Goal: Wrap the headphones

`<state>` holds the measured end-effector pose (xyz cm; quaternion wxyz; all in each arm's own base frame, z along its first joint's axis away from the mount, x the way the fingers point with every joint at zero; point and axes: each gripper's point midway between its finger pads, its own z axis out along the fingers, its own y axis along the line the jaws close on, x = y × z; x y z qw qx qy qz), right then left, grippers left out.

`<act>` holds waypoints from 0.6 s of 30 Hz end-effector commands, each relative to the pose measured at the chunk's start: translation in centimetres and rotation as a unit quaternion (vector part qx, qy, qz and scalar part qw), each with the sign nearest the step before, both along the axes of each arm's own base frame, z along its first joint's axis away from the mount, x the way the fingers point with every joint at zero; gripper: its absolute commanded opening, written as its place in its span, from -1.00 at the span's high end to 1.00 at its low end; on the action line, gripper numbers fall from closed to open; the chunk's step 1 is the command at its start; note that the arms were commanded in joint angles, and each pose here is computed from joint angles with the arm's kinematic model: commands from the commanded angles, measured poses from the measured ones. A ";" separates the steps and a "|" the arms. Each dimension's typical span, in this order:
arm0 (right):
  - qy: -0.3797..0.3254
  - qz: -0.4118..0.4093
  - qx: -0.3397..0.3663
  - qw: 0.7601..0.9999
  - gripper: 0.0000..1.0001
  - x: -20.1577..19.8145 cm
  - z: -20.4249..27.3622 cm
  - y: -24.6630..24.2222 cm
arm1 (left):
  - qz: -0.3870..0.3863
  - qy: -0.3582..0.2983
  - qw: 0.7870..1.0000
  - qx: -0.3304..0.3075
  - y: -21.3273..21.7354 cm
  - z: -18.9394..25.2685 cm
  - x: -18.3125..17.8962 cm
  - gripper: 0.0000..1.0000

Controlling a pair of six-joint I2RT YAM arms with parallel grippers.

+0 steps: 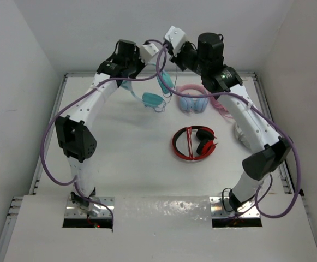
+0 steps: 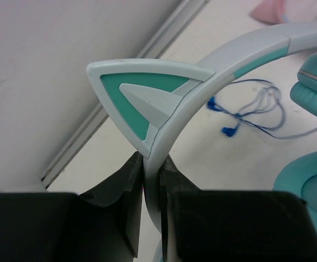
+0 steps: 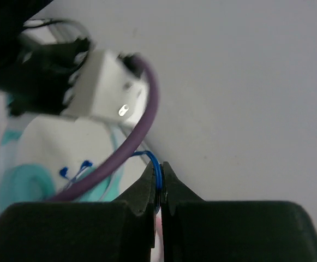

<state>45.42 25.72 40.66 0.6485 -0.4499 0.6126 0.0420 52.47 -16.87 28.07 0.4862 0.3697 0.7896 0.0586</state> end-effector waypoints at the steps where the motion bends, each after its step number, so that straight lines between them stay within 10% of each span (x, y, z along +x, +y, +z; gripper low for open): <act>1: -0.039 -0.070 0.011 0.997 1.00 4.0 1.8 -2.2 | -0.083 -0.025 0.996 -0.028 -3.9 3.3 -2.0 1.00; 14: 0.008 -0.095 0.122 0.988 1.00 8.2 -0.8 -5.8 | -0.182 0.029 0.976 -0.116 -8.8 6.4 -8.0 1.00; 18: 0.009 -0.138 0.047 0.989 1.00 8.6 -3.4 -8.3 | -0.169 0.016 0.981 -0.094 -7.8 6.8 -8.0 1.00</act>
